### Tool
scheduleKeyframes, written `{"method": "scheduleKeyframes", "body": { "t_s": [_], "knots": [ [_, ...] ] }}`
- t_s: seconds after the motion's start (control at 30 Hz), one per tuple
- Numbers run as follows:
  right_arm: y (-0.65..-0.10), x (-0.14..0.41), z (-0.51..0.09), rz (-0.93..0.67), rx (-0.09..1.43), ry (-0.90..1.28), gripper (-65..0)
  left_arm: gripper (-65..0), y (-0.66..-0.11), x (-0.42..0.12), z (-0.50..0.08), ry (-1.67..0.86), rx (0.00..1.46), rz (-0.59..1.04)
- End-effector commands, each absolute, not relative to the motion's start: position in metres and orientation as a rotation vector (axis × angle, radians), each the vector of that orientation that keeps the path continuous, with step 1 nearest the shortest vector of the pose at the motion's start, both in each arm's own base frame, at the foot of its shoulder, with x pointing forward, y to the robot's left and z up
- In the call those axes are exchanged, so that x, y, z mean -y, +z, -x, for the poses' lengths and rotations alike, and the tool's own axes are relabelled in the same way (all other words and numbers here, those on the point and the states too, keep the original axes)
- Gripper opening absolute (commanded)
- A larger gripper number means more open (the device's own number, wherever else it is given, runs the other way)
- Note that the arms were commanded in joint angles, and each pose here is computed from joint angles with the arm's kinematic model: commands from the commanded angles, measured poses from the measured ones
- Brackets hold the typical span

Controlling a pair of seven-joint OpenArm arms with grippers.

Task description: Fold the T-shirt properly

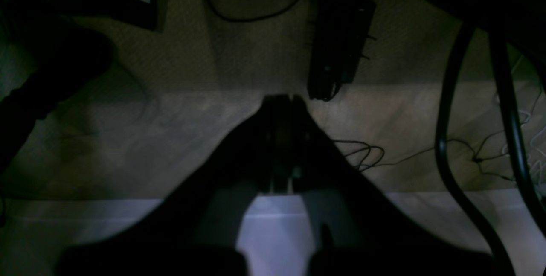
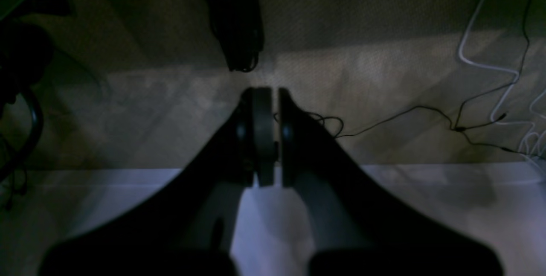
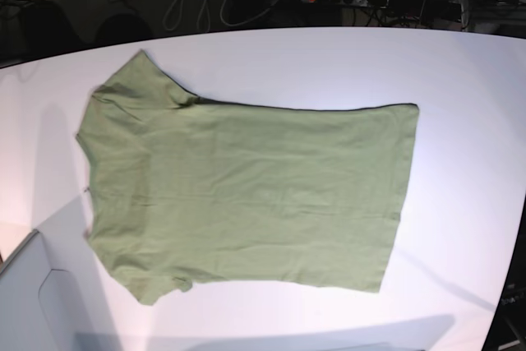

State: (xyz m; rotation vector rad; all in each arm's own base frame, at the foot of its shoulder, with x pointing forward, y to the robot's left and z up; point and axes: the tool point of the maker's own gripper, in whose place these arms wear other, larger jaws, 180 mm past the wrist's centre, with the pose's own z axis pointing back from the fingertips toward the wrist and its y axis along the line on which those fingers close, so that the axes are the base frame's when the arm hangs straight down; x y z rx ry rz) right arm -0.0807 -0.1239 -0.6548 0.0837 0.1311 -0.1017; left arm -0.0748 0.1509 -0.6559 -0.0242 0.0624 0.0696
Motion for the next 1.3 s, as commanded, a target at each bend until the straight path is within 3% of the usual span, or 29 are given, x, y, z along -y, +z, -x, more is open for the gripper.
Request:
{"method": "scheduleKeyframes", "body": {
  "t_s": [0.0, 1.1, 1.27],
  "knots": [
    [-0.6535, 0.1232, 0.0870, -0.103, -0.143, -0.098, -64.9, -65.0, -0.6551, -0.1532, 0.0805, 0.072, -0.072, 0.019],
    [-0.6527, 0.1239, 0.0918, -0.103, -0.148, -0.098, -64.9, -65.0, -0.6549, -0.1553, 0.0809, 0.075, -0.070, 0.016],
    [-0.6468, 0.1246, 0.0835, -0.106, -0.080, -0.085, -64.9, -65.0, -0.6546, -0.1613, 0.0808, 0.072, -0.070, 0.007]
  ]
}}
